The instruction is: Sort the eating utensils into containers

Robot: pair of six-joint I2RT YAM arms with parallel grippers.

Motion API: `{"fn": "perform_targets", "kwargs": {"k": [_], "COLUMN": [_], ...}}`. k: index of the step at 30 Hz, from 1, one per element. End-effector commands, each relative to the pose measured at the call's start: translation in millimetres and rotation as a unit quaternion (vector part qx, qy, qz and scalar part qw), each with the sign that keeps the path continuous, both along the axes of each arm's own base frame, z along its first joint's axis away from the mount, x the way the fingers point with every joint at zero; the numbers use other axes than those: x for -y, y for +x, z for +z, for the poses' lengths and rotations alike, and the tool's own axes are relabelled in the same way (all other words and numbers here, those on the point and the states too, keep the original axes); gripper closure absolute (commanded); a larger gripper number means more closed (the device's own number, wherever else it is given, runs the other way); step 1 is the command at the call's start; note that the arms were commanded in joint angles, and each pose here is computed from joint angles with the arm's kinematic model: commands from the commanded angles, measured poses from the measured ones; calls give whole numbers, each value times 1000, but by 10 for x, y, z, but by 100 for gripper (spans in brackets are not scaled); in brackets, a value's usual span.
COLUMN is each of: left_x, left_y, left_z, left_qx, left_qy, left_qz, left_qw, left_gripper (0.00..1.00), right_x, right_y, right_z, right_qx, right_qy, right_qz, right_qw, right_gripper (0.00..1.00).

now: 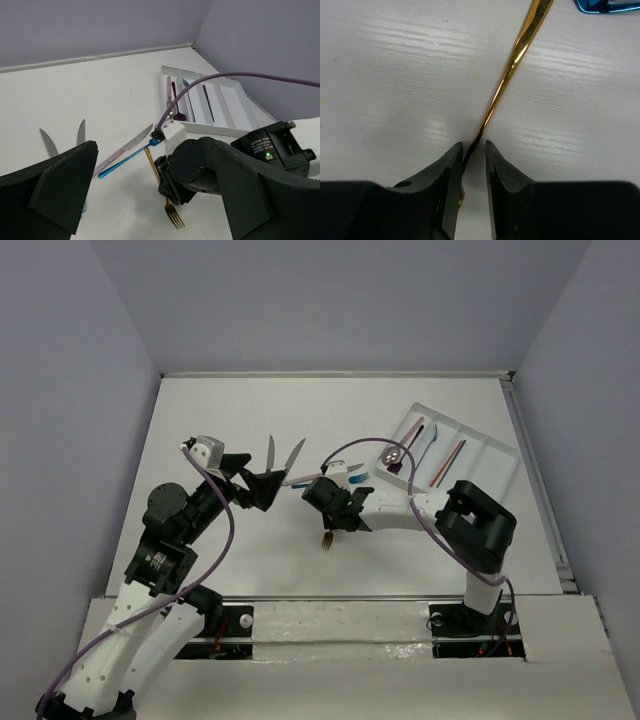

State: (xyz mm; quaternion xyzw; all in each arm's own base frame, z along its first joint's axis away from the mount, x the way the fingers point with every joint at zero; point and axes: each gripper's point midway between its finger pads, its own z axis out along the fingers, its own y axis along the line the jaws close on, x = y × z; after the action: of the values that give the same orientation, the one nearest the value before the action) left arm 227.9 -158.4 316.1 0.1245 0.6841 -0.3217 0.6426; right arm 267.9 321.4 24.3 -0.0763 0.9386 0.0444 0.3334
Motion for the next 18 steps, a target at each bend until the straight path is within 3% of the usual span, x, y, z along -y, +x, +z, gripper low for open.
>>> {"fn": "perform_targets", "kwargs": {"k": [1,13,18], "left_x": [14,21,19], "left_y": [-19,-10,-6], "left_z": [249,234,237], "left_qx": [35,33,33], "left_qy": [-20,-19,-19], "left_qz": [-7,-8,-7], "left_qw": [999,999,999], "left_gripper": [1,1,1], "right_x": [149,478,505], "right_y": [-33,-265,-269], "right_z": [-100,35,348], "right_qx": [-6,-14,5], "right_qy": [-12,2,25], "right_qz": [-31,-60,-51], "right_qw": [999,998,998], "right_gripper": [74,100,100]}}
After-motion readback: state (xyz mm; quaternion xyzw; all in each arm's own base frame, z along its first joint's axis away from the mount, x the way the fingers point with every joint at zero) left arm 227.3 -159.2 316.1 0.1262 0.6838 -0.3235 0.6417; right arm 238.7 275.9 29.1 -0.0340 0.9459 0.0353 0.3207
